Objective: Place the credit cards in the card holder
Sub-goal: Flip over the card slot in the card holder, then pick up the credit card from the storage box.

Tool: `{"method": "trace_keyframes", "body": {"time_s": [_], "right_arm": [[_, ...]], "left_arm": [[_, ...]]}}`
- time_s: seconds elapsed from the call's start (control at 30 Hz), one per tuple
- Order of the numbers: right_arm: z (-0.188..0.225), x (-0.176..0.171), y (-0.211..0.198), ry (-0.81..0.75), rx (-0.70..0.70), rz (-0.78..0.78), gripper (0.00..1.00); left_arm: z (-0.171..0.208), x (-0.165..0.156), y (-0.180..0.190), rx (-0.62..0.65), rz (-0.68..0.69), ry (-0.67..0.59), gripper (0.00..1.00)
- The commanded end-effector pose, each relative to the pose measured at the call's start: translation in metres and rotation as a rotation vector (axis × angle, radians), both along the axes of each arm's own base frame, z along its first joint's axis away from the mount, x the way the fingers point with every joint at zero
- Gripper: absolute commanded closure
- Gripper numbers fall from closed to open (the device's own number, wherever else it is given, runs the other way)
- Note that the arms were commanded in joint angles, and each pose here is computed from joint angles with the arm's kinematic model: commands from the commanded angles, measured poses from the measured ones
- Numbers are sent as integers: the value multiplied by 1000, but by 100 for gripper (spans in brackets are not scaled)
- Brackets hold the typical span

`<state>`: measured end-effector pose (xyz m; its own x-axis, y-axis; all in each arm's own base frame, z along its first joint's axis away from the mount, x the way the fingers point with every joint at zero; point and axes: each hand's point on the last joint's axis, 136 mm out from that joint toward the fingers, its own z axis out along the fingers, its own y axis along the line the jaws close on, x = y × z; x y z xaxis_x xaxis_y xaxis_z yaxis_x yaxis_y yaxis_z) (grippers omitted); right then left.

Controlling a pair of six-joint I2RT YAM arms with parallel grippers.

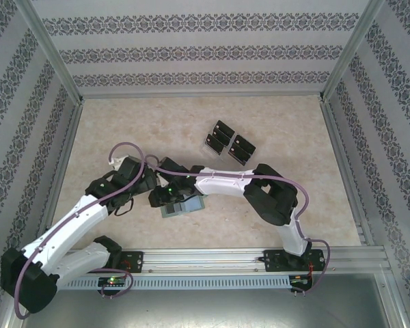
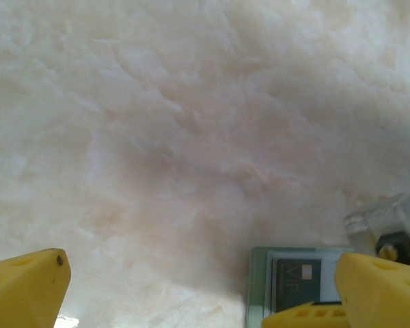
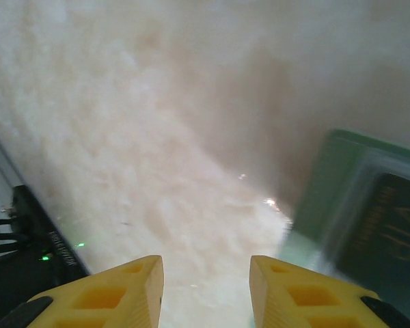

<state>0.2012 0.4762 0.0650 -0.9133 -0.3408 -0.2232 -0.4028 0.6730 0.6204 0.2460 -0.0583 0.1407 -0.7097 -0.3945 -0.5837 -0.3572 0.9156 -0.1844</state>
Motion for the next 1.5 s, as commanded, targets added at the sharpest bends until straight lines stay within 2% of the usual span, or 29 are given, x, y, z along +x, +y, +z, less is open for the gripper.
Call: {"method": "trace_keyframes", "body": {"time_s": [0.0,0.13,0.27,0.5,0.77,0.97,1.23,1.47], "right_arm": [[16,-9,17,5,29,56,61],[39,-6,27,-22,73,69,60],[67,12,22,-66,111,41,60],[88,76,-54,-144,59,-102,60],[96,172,-166,-304,-158,-227,60],[73,218,-211,-385,-409,-193,61],[44,241,-233,-450,-638,-107,64],[29,244,-238,-456,-703,-78,65]], "left_arm": [[19,-6,19,20,56,-26,0],[30,-10,30,25,79,-39,0],[35,-14,34,34,83,-39,0],[20,-13,21,0,27,9,0],[-9,-1,-6,-54,-62,98,0],[-27,4,-20,-71,-99,148,0],[-36,6,-25,-75,-114,172,0],[-39,6,-28,-75,-118,177,0]]}}
